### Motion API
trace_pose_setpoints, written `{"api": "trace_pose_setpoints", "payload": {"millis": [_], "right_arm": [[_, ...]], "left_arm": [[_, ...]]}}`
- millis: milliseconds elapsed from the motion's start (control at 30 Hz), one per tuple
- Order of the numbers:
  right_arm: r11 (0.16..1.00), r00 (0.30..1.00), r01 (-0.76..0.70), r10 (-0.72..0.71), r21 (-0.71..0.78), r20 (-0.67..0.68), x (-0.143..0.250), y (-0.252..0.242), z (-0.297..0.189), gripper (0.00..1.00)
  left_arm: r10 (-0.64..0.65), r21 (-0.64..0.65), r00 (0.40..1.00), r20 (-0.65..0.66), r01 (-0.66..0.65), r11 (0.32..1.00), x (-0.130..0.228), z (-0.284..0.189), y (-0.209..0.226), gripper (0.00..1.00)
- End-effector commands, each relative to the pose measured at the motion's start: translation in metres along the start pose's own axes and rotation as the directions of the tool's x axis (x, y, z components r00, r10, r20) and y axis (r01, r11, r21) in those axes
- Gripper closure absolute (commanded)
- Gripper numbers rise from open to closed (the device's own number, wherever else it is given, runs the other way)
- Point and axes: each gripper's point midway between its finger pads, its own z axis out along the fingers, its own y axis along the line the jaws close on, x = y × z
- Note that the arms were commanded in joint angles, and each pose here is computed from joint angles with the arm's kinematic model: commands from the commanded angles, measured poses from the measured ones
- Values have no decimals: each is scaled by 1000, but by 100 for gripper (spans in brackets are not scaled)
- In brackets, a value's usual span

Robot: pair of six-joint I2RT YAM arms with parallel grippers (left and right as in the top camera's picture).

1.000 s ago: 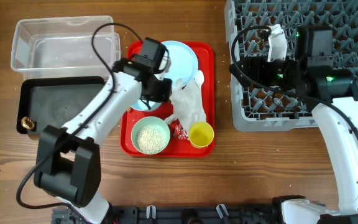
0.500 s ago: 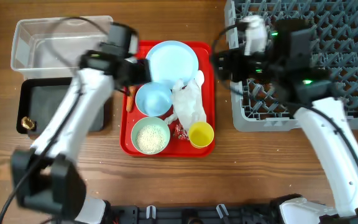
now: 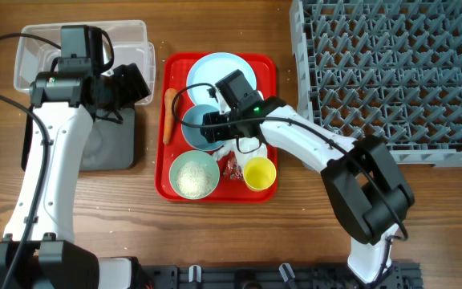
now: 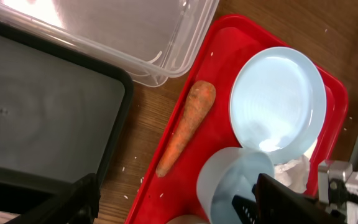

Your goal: Sort waste into correct bins and load items into the dishwasher rack

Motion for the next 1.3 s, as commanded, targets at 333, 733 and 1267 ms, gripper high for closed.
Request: {"api": "trace_pose_setpoints", "payload": {"millis": [333,733,1267], "right_arm": [[993,977,113,-116,24,181,-45,12,-34,34],[984,985,81,-103,158,137,-33,-23,-14,69],[989,986,3,-28,148,165,-42,-27,-16,43]], "left_arm": [[-18,-43,1000,-6,18,999,1,5,9,19],[-18,-45,1000,-5,18,999,1,5,10,17],[-18,-94,1000,-2,18,995,2,5,19,17]]}}
